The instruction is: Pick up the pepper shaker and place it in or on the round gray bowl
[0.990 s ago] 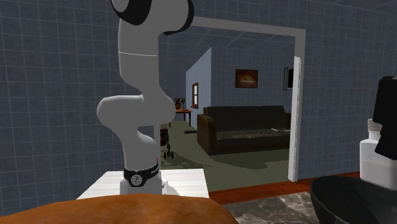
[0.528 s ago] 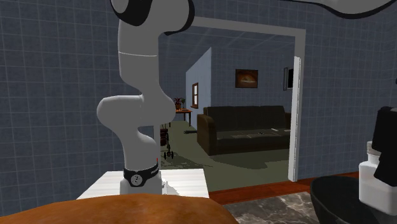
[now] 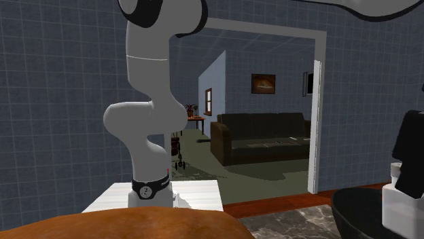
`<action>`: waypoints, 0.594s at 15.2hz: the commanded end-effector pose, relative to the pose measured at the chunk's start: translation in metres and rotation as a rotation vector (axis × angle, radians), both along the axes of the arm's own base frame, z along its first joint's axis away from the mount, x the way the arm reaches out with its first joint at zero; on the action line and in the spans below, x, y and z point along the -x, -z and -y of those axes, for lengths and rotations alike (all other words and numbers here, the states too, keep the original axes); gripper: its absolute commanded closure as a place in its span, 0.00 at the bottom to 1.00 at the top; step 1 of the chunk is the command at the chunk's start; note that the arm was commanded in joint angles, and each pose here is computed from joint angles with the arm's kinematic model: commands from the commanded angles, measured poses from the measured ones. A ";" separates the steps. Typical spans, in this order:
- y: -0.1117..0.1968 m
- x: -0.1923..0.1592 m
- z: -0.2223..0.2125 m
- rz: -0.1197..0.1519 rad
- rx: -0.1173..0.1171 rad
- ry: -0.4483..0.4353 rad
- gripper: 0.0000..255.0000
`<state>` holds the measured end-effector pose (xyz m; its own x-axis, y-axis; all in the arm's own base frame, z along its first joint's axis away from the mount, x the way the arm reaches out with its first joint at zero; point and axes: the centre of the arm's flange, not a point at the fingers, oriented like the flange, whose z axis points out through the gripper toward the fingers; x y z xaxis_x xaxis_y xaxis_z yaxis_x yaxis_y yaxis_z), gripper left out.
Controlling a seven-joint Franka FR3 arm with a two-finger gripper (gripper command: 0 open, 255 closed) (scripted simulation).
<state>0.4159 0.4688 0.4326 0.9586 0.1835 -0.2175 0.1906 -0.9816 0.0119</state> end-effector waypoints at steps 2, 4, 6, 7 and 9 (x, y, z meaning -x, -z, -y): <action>0.000 0.000 0.000 0.000 0.000 0.000 0.00; 0.000 0.000 0.000 0.000 0.000 0.000 0.00; -0.013 -0.003 -0.001 0.000 0.000 0.000 0.00; -0.026 -0.006 -0.001 0.000 0.000 0.000 0.00; -0.049 -0.011 -0.003 0.000 0.000 0.000 0.00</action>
